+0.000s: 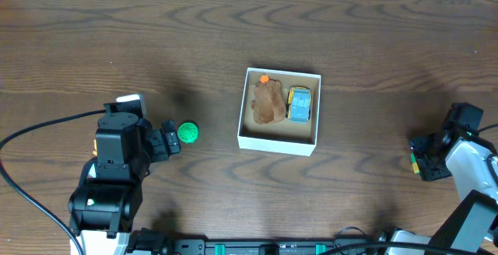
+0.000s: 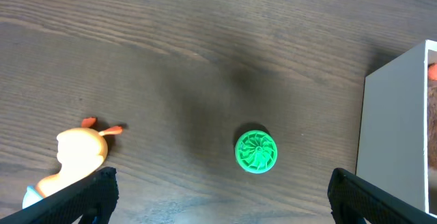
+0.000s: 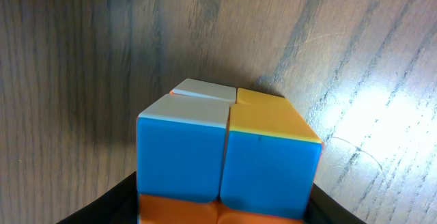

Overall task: Pack container
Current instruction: 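Move the right gripper to the colour cube and grasp it, then lower the cube with the right gripper into the box beside the truck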

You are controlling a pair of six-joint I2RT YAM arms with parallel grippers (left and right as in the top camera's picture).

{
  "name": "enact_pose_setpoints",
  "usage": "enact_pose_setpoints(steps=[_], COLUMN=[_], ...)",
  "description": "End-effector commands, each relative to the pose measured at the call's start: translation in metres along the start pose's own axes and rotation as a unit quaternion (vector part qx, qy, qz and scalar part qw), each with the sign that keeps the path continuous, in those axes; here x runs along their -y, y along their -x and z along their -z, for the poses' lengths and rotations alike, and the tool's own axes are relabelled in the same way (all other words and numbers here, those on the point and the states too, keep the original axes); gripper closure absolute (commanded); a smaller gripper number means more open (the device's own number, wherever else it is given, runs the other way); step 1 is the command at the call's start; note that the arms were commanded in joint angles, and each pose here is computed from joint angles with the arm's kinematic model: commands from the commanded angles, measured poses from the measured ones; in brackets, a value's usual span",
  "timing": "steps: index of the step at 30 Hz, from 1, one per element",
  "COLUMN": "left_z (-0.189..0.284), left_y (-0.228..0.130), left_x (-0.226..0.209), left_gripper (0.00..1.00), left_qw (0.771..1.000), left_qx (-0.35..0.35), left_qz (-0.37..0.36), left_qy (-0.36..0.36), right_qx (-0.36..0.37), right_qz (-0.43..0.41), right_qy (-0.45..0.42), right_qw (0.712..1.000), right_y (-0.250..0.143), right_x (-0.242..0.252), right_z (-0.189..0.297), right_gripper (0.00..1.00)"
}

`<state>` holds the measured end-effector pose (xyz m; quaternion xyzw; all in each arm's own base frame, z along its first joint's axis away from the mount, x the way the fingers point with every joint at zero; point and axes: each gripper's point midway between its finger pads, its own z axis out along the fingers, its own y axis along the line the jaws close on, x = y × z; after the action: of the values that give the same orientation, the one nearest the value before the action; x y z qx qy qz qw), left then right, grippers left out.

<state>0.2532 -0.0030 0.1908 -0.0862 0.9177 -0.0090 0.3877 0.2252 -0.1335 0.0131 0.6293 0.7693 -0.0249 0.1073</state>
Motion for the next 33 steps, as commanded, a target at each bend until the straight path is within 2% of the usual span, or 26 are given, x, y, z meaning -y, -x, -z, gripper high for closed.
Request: enact_pose_setpoints(steps=[1, 8, 16, 19, 24, 27, 30, 33], left_z=[0.003, 0.003, 0.003, 0.003, 0.003, 0.003, 0.003, 0.003], left_y=[0.005, 0.005, 0.005, 0.005, 0.005, 0.005, 0.005, 0.005], left_x=[0.001, 0.001, 0.001, 0.001, 0.001, 0.001, 0.001, 0.001], left_gripper=[0.02, 0.02, 0.02, 0.02, 0.02, 0.02, 0.02, 0.02], left_qw=[1.0, 1.0, 1.0, 1.0, 1.0, 1.0, 1.0, 1.0], left_qx=[0.006, 0.006, 0.007, 0.007, 0.007, 0.007, 0.007, 0.007], left_qz=[0.008, 0.008, 0.008, 0.008, 0.008, 0.008, 0.008, 0.008], left_qy=[-0.002, -0.002, -0.002, -0.002, -0.002, -0.002, -0.002, -0.002], right_qx=[0.003, 0.002, -0.012, -0.014, -0.003, 0.01, 0.032, 0.058], right_qz=[-0.004, -0.004, 0.03, 0.051, 0.102, 0.167, 0.245, 0.341], right_qy=[-0.002, -0.004, -0.001, 0.011, 0.034, 0.076, 0.122, 0.172], right_qw=[1.0, 1.0, 0.999, 0.999, 0.994, 0.983, 0.961, 0.922], right_y=[0.001, 0.0, -0.005, -0.006, -0.005, -0.009, -0.02, -0.043], right_x=[0.002, 0.003, 0.003, -0.004, -0.024, -0.05, -0.08, -0.111], right_z=[0.0, 0.0, 0.001, 0.005, 0.029, 0.058, 0.099, 0.145], right_gripper=[0.47, 0.54, 0.77, 0.95, 0.99, 0.99, 0.99, 0.99])
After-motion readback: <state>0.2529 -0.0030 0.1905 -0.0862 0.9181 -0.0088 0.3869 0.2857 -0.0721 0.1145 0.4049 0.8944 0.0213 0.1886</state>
